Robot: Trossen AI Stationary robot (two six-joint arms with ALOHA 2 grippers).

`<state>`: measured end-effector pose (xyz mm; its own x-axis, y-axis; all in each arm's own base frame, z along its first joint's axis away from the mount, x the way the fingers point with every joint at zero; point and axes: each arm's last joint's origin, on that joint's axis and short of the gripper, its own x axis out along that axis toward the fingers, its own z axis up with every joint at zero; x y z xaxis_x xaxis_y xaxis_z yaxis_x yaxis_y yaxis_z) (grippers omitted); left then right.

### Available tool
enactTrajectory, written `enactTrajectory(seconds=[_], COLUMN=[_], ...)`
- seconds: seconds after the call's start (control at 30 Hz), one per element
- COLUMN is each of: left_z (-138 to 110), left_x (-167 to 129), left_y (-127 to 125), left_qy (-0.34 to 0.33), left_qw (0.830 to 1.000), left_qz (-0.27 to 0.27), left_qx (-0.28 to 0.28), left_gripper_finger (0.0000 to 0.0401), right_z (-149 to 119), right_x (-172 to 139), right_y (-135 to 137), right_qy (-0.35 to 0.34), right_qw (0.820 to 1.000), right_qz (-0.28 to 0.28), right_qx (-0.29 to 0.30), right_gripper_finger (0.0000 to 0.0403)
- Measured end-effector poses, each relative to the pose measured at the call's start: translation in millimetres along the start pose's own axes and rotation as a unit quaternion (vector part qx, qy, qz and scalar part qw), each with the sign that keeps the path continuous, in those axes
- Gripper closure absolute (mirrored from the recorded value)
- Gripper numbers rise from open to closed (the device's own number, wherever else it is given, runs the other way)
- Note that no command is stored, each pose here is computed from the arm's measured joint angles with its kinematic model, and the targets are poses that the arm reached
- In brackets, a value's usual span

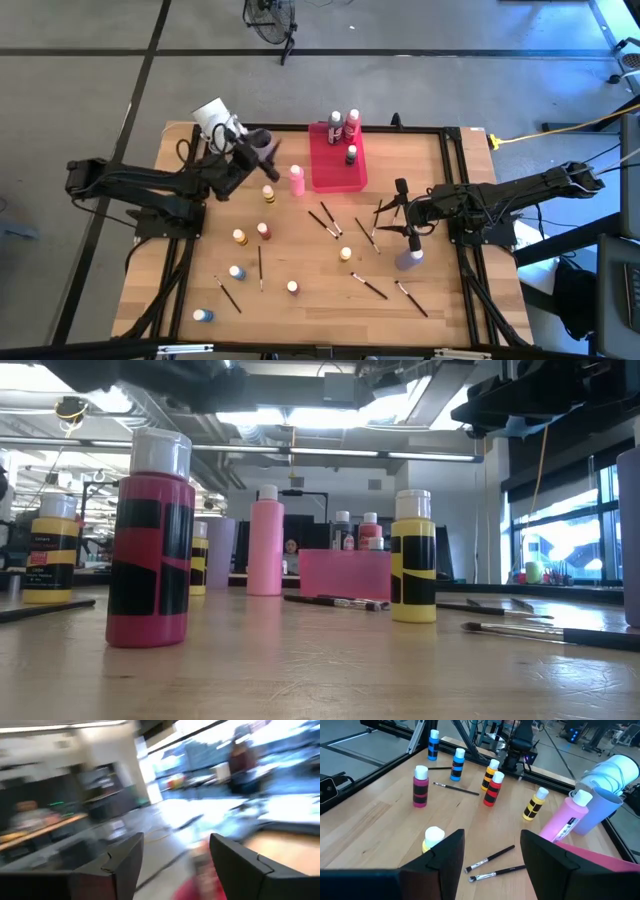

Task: Pick & Place Paint Supplies
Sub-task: Put the pink paint bottle into the red bin

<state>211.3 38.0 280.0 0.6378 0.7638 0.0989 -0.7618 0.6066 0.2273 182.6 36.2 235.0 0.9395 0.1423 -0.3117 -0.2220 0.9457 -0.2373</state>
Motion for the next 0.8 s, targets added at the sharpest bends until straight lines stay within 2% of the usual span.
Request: enactTrajectory(seconds=[0.17,0.33,0.4,0.57,0.8], left_z=[2.7,-5.1,-10.6,-24.2,-42.4], left_x=[-11.6,-14.4,-13.3,-5.3,8.7], left_y=[-8.4,-12.4,-12.1,-7.0,0.1], left_qy=[-0.012,0.026,0.054,0.111,0.150], left_qw=[0.987,0.964,0.959,0.960,0.968], left_qz=[-0.152,-0.249,-0.257,-0.228,-0.192], left_qx=[-0.060,-0.090,-0.105,-0.121,-0.067], left_gripper_finger=[0.0162,0.0165,0.0167,0.0168,0.0174], right_z=[1.0,2.2,2.5,3.0,4.7], right_x=[0.0,0.0,0.0,0.0,-0.1], right_y=[-0.3,-0.6,-0.7,-0.8,-1.2], right_qy=[-0.005,-0.011,-0.013,-0.016,-0.025], right_qw=[1.000,1.000,1.000,1.000,0.999], right_qz=[-0.001,-0.003,-0.003,-0.004,-0.005], right_qx=[0.006,0.019,0.020,0.020,0.020], right_gripper_finger=[0.0206,0.0206,0.0206,0.0206,0.0206])
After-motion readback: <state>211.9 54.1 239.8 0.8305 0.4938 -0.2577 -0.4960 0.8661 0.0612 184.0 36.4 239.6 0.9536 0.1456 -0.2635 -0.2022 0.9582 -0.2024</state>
